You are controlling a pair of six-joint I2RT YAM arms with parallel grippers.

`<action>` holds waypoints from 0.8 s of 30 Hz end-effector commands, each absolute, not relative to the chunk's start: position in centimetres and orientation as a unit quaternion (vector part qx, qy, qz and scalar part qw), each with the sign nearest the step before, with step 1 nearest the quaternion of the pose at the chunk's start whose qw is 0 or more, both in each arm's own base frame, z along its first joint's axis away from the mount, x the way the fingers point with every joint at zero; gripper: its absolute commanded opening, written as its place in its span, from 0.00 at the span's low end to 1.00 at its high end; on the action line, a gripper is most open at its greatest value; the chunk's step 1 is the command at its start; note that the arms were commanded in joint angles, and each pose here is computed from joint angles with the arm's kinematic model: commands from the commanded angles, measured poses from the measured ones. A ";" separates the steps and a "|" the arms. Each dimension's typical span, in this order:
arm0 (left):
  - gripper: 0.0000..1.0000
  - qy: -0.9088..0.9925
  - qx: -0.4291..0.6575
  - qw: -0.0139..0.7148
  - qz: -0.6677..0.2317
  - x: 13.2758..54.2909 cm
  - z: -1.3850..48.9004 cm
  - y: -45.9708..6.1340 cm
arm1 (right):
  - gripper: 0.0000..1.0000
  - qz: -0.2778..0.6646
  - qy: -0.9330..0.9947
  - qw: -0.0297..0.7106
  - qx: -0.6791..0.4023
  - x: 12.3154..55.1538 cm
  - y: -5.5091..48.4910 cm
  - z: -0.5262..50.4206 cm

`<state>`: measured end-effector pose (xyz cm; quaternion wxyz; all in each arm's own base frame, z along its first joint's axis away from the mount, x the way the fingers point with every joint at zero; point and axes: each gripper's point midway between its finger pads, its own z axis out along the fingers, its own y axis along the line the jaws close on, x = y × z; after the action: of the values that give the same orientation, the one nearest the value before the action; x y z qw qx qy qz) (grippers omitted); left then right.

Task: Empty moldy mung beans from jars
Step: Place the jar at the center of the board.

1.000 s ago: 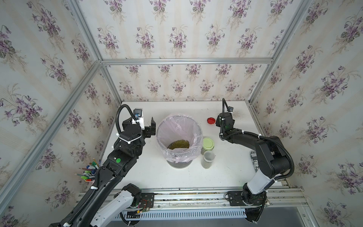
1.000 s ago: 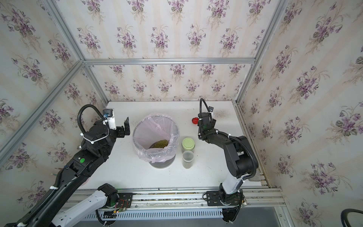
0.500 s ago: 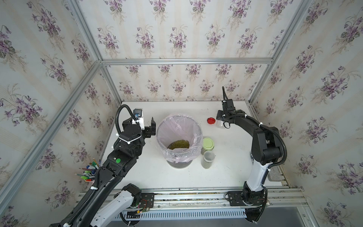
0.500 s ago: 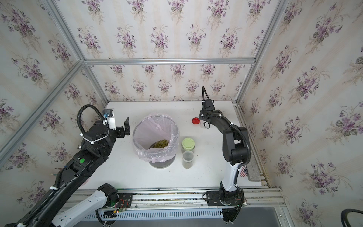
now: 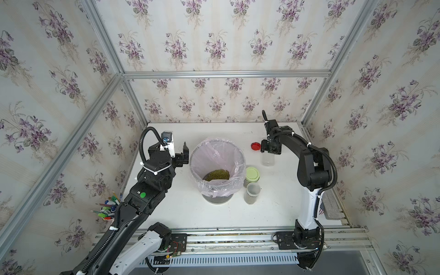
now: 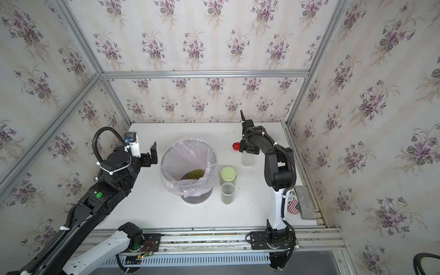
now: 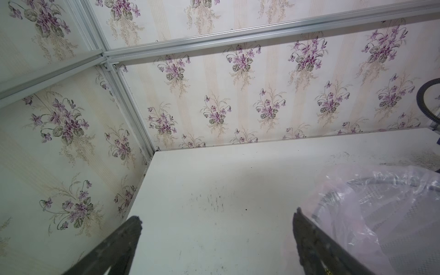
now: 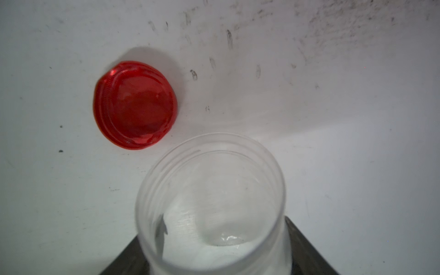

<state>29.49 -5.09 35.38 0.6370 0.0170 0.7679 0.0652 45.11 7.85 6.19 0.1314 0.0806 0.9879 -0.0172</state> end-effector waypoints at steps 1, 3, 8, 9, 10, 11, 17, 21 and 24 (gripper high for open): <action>1.00 0.760 0.010 0.648 0.051 29.6 36.0 -5.3 | 0.59 -0.021 0.990 0.113 0.081 44.9 7.8 5.1; 1.00 0.760 0.010 0.648 0.051 29.6 35.9 -5.4 | 0.60 -0.016 0.991 0.109 0.081 45.3 7.9 4.6; 1.00 0.759 0.009 0.649 0.054 29.5 36.0 -5.2 | 0.63 -0.023 0.991 0.104 0.085 46.4 7.5 3.5; 1.00 0.759 0.009 0.649 0.055 29.4 36.1 -5.1 | 0.63 -0.024 0.990 0.106 0.086 46.7 7.3 3.5; 1.00 0.758 0.008 0.650 0.056 29.4 36.1 -5.1 | 0.63 -0.024 0.990 0.106 0.087 46.9 7.3 3.3; 1.00 0.758 0.008 0.650 0.056 29.4 36.1 -5.0 | 0.64 -0.024 0.990 0.107 0.087 47.1 7.2 3.2; 1.00 0.758 0.009 0.649 0.061 29.4 36.1 -4.9 | 0.70 -0.026 0.991 0.103 0.086 47.5 7.1 2.6; 1.00 0.758 0.008 0.649 0.061 29.4 36.1 -4.9 | 0.76 -0.026 0.990 0.105 0.087 47.5 7.1 2.8; 1.00 0.759 0.010 0.648 0.060 29.5 36.0 -5.0 | 0.81 -0.027 0.990 0.107 0.088 47.5 7.0 3.0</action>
<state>29.34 -5.18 35.37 0.6387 0.0200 0.7668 0.0609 47.89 7.21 3.18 0.1148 0.0895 0.9891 -0.0202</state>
